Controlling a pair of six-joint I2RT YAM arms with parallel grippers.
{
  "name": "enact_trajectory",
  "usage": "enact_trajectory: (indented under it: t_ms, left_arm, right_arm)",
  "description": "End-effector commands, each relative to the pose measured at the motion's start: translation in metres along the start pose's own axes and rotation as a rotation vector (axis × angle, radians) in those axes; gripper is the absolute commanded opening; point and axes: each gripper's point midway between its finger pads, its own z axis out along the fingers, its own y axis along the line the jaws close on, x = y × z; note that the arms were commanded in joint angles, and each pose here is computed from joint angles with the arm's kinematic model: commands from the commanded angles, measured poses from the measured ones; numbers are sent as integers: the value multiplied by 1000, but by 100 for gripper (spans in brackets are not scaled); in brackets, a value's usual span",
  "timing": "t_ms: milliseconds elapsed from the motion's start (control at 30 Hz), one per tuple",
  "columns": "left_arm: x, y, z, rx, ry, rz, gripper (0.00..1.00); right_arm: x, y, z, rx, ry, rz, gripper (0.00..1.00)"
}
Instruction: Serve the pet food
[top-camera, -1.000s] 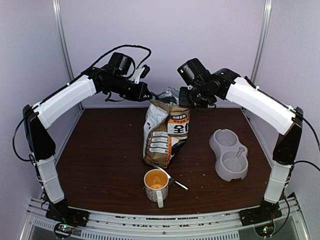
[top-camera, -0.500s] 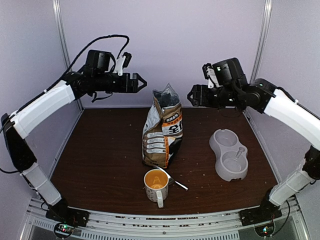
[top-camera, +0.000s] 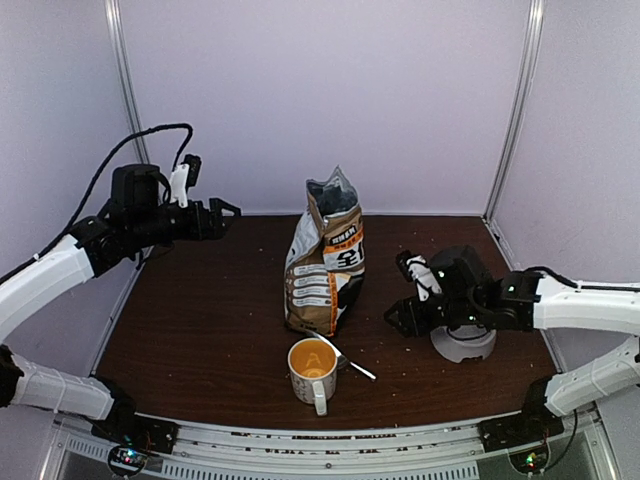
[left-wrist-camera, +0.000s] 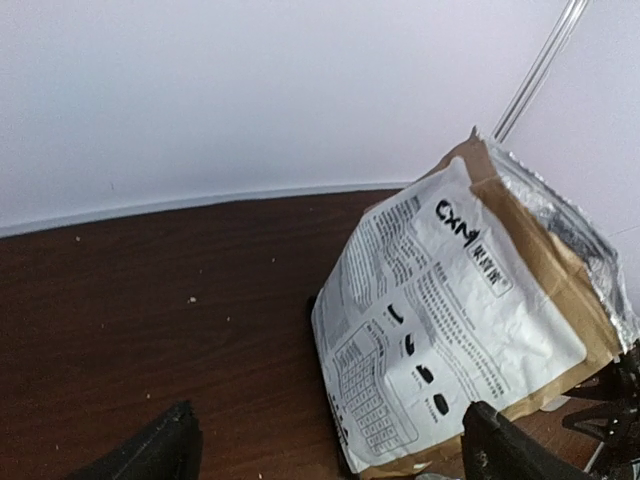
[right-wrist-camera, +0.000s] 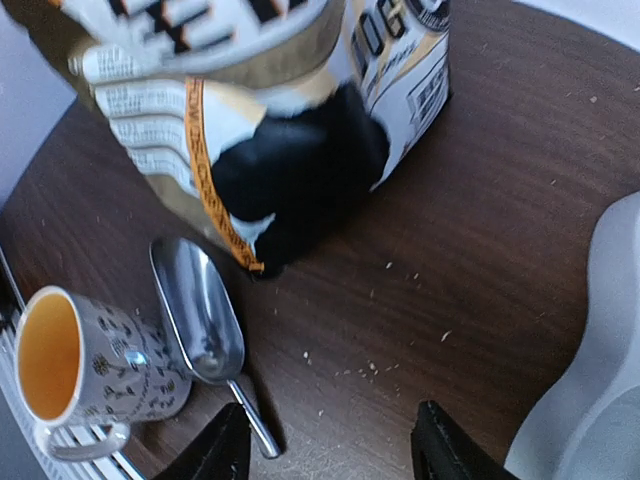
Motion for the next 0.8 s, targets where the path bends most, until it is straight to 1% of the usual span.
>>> enact_trajectory:
  t_ms: [0, 100, 233, 400, 600, 767]
  left_arm:
    - [2, 4, -21, -6, -52, -65, 93]
    - [6, 6, -28, -10, -59, -94, 94]
    - [9, 7, -32, -16, -55, -100, 94]
    - [11, 8, -31, -24, -30, -91, 94]
    - [13, 9, -28, -26, -22, -86, 94]
    - [13, 7, -26, -18, -13, -88, 94]
  right_arm:
    - [18, 33, 21, -121, -7, -51, 53]
    - [39, 47, 39, -137, 59, -103, 48]
    - [60, 63, 58, -168, 122, -166, 45]
    - [84, 64, 74, -157, 200, -229, 42]
    - [106, 69, 82, -186, 260, -255, 38]
    - [118, 67, 91, -180, 299, -270, 30]
